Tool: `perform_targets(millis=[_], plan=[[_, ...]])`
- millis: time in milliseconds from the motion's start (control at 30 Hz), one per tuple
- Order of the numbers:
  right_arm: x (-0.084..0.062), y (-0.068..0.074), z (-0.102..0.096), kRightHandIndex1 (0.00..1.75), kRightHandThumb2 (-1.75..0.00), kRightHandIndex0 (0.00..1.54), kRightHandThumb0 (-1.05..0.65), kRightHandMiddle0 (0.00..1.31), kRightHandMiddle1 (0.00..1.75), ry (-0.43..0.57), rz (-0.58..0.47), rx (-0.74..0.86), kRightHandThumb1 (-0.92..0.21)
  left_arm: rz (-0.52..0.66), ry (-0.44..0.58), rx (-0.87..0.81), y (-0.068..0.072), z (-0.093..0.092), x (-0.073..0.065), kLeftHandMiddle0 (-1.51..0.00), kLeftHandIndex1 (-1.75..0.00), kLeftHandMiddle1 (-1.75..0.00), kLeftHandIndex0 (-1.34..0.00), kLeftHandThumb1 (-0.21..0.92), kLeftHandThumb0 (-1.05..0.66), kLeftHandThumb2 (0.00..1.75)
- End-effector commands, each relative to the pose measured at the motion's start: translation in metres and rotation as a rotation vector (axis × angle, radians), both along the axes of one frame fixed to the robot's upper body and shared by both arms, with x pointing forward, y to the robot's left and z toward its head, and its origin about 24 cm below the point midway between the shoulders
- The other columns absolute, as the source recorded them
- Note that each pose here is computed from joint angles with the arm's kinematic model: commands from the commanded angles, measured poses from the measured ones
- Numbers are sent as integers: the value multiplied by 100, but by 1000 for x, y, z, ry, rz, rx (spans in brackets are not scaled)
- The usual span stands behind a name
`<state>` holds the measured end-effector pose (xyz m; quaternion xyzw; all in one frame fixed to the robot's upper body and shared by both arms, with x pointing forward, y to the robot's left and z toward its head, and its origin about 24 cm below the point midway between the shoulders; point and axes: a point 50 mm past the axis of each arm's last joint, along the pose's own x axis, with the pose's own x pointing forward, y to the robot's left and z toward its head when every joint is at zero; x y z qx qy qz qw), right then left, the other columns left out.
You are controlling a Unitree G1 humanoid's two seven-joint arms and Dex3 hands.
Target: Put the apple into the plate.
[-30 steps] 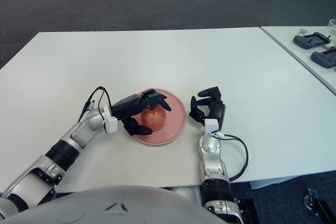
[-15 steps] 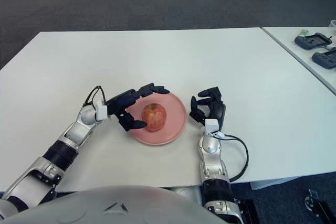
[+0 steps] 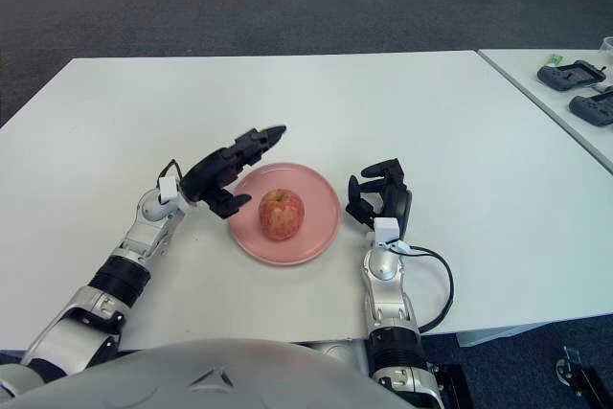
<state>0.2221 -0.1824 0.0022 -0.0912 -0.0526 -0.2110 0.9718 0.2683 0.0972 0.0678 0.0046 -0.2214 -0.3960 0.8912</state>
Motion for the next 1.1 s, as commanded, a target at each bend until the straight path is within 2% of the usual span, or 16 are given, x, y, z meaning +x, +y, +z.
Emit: perform_targets(millis=[0,67,100,167,233,267,300,333,367,500,600,667,700,867,967,1067], plan=[[-1,-1,0,147,-100,63,-40,41,175,-12,5,1,-57,138,-43,-91,18,10,-3,-1,-34,-1,0,64,-97,74],[0,0,0,147,-100,64,-40,41,175,-18,5,-1,-57,228,-46,-120,18,10,-3,-1,-35,-1,0,60,-95,77],[0,0,0,147,-100,64,-40,41,175,-20,4,-1,-57,262,-46,-125,18,10,-3,0,-29,-1,0,59,-92,79],[0,0,0,147,-100,63,-40,41,175,-23,4,-1,-58,306,-38,-126,20,10,-2,-1,-32,-1,0,56,-91,83],[0,1,1,146,-100,63,-40,41,175,-29,6,-5,-58,345,36,-178,23,11,-1,-3,-34,-2,0,56,-90,84],[0,1,1,146,-100,63,-40,41,175,-24,5,-7,-58,355,95,-251,25,11,0,-2,-37,-9,0,58,-90,83],[0,1,0,146,-100,63,-40,41,175,-20,5,-9,-58,357,135,-303,27,11,1,-1,-49,-25,0,59,-87,84],[0,1,0,146,-100,63,-40,41,175,-16,4,-11,-58,362,172,-354,29,10,1,-1,-54,-31,0,59,-86,84],[0,0,0,145,-100,63,-40,41,175,-13,3,-12,-58,364,196,-386,31,11,1,0,-67,-46,0,58,-83,87],[0,0,1,145,-100,63,-40,41,175,-16,5,-17,-58,434,264,-447,48,5,2,0,-106,-89,0,50,-72,107],[-1,0,1,145,-100,63,-40,41,175,-17,6,-19,-58,521,271,-444,56,2,-1,-5,-127,-105,0,53,-69,113],[-1,0,1,145,-100,63,-40,41,175,-17,6,-19,-58,571,261,-432,57,1,-3,-10,-135,-113,0,61,-69,112],[-1,0,1,145,-100,63,-40,41,175,-17,5,-18,-58,613,259,-417,60,-3,-4,-10,-138,-123,0,67,-66,112],[0,0,1,145,-100,64,-40,41,175,-23,4,-11,-57,745,276,-387,69,-20,-7,-25,-155,-136,0,75,-63,116],[0,1,1,145,-101,65,-40,42,175,-38,9,-11,-57,789,288,-378,70,-26,-4,-34,-168,-158,-11,78,-62,118],[1,1,1,144,-101,65,-40,42,175,-41,11,-10,-57,839,307,-354,73,-36,-2,-42,-172,-168,-25,81,-61,118]])
